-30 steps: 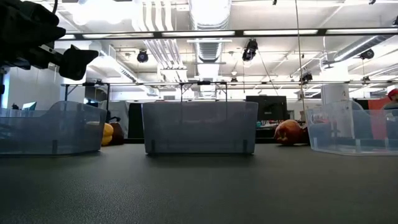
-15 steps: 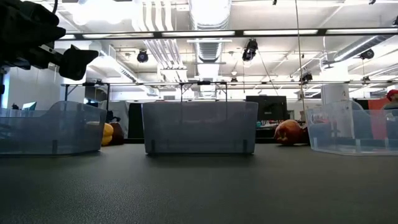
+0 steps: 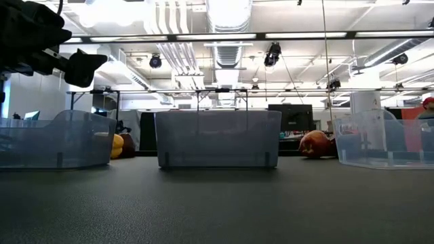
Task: Sort produce into baskets
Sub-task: Put the red apple into the transparent bin
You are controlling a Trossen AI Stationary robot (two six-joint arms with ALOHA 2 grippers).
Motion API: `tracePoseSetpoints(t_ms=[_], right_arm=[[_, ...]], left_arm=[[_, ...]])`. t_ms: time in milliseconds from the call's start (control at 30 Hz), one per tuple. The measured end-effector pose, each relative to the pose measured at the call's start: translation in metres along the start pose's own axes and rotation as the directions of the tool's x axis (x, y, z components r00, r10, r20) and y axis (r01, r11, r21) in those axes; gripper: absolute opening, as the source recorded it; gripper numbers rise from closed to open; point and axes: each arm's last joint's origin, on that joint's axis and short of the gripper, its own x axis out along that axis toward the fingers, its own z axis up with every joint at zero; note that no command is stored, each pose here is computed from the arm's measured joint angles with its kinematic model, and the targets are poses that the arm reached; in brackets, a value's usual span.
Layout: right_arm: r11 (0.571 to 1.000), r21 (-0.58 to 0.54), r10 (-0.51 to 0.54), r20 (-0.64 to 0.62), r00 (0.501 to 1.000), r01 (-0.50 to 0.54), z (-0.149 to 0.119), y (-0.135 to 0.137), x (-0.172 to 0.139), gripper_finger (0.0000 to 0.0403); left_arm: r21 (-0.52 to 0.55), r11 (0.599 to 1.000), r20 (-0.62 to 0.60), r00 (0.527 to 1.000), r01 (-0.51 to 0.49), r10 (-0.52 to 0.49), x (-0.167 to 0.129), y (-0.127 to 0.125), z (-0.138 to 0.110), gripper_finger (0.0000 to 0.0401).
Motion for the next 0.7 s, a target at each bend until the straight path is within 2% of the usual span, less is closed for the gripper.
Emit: tracePoseSetpoints(t_ms=[200, 367, 467, 567, 700], right_arm=[[0.998, -0.010, 0.069, 0.027, 0.997, -0.069, 0.035, -0.012, -0.024, 0.0289], [0.988, 0.024, 0.147, 0.206, 0.967, -0.156, 0.066, -0.038, -0.067, 0.0289], [0.971, 0.049, 0.204, 0.345, 0.916, -0.235, 0.077, -0.060, -0.101, 0.0290], [0.946, 0.070, 0.243, 0.493, 0.835, -0.316, 0.079, -0.088, -0.135, 0.0292], [0.921, 0.126, 0.201, 0.655, 0.729, -0.368, 0.069, -0.128, -0.165, 0.0292]], left_arm=[[0.000, 1.000, 0.000, 1.000, 0.000, 0.000, 0.000, 0.000, 0.000, 0.0327], [0.000, 1.000, 0.000, 1.000, 0.000, 0.000, 0.000, 0.000, 0.000, 0.0327], [0.000, 1.000, 0.000, 1.000, 0.000, 0.000, 0.000, 0.000, 0.000, 0.0327], [0.000, 1.000, 0.000, 1.000, 0.000, 0.000, 0.000, 0.000, 0.000, 0.0327], [0.000, 1.000, 0.000, 1.000, 0.000, 0.000, 0.000, 0.000, 0.000, 0.0327]])
